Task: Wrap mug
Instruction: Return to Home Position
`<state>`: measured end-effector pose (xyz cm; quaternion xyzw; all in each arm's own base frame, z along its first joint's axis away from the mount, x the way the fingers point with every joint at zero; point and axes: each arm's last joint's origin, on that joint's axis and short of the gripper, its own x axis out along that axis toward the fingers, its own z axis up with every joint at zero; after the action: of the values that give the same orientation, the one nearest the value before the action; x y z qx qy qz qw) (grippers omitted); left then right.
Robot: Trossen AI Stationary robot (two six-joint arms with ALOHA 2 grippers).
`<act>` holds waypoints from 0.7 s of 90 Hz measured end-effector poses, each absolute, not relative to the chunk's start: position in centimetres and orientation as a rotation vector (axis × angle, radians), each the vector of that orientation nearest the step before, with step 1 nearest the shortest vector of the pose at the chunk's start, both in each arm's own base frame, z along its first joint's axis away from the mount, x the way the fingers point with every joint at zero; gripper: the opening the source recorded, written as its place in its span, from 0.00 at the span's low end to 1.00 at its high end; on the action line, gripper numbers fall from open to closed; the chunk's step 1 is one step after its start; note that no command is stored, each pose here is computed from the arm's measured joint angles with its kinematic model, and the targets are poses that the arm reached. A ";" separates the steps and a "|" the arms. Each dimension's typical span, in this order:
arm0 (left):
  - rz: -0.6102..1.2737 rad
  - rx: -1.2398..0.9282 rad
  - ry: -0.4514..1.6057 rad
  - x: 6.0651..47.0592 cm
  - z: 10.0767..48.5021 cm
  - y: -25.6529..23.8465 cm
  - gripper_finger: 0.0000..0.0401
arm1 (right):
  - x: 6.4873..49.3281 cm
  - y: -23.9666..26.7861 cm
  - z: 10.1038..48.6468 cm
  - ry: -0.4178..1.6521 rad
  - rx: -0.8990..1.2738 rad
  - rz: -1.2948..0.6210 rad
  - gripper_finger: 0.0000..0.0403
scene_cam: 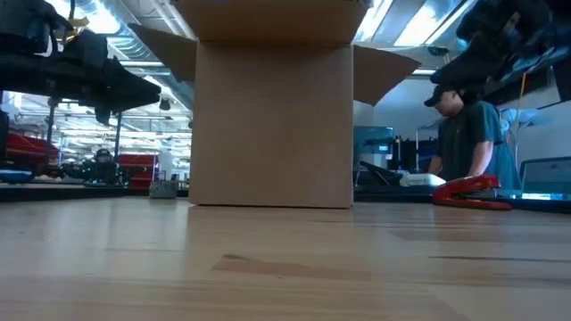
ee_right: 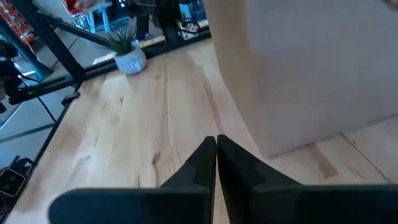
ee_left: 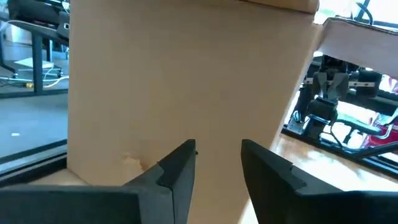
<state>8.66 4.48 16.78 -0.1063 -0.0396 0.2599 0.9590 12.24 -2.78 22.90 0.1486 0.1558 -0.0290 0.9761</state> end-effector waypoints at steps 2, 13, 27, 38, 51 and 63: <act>0.529 -0.218 -0.081 8.7 16.8 4.5 0.27 | 12.2 -2.8 22.9 0.311 0.299 -0.058 0.00; 0.537 -0.213 -0.082 8.6 16.8 4.5 0.18 | 11.9 -2.7 23.2 0.291 0.287 -0.049 0.00; 0.540 -0.200 -0.079 8.6 16.8 4.5 0.03 | 11.5 -2.5 23.4 0.265 0.273 -0.044 0.00; 0.540 -0.200 -0.080 8.6 16.8 4.5 0.01 | 10.9 -2.4 23.1 0.226 0.257 -0.049 0.00; 0.540 -0.210 -0.082 8.6 16.8 4.5 0.00 | 9.9 -2.2 21.4 0.183 0.280 -0.097 0.00; 0.540 -0.211 -0.083 8.6 16.8 4.5 0.00 | 9.0 -2.0 20.2 0.095 0.284 -0.093 0.00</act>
<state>8.64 4.51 16.80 -0.1042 -0.0408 0.2659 0.9575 8.97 -1.99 20.24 0.1415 0.0473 -0.0463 0.9877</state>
